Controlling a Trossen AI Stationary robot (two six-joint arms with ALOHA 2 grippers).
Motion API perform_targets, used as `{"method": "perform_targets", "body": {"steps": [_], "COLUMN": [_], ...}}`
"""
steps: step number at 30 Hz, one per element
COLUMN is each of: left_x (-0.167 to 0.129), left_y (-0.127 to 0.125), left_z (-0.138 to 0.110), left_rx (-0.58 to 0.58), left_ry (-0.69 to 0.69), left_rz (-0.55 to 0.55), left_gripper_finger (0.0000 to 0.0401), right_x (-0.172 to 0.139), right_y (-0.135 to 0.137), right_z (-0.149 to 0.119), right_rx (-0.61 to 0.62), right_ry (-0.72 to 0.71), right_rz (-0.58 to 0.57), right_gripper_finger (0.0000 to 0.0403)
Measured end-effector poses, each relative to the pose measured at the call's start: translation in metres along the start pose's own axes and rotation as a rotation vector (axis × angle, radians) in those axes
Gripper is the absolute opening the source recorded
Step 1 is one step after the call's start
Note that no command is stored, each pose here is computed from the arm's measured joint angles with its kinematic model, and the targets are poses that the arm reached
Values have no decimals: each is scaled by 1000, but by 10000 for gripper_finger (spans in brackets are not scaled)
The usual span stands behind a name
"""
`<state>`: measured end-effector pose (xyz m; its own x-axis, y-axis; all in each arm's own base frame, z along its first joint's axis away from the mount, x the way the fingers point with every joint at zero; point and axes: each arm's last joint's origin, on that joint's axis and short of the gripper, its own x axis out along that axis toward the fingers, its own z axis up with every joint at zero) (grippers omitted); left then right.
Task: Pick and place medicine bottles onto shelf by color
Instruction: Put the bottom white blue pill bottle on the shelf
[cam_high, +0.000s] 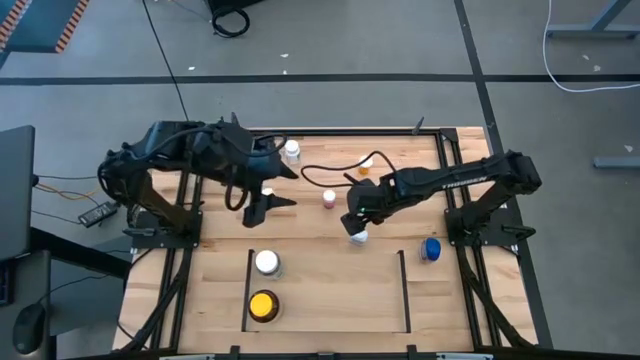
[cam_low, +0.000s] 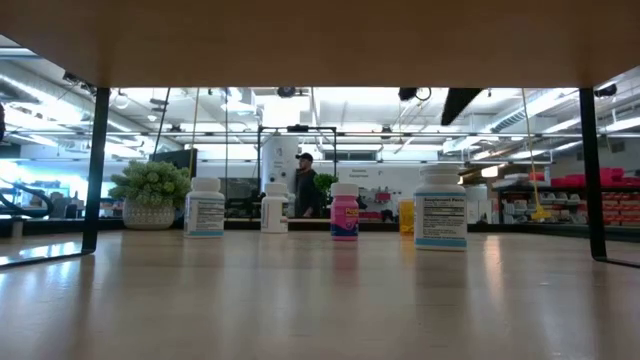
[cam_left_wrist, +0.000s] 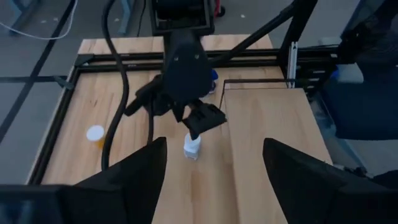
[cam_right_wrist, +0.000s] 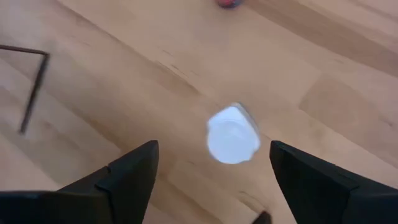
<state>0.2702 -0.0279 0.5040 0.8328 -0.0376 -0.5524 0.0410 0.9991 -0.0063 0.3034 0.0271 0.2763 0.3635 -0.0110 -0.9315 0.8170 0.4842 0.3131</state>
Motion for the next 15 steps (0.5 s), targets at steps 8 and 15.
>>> {"method": "perform_targets", "body": {"steps": [8,15], "left_x": [25,9], "left_y": [2,12], "left_z": [-45,-84], "left_rx": [-101,-222], "left_ry": [-177,-249], "left_rz": [-38,-24], "left_gripper_finger": [270,270], "right_x": [22,28], "right_y": [-12,-9], "right_z": [-8,-8], "right_rx": [37,97], "right_ry": [21,20], "right_rz": [-42,-13], "right_gripper_finger": [330,331]}}
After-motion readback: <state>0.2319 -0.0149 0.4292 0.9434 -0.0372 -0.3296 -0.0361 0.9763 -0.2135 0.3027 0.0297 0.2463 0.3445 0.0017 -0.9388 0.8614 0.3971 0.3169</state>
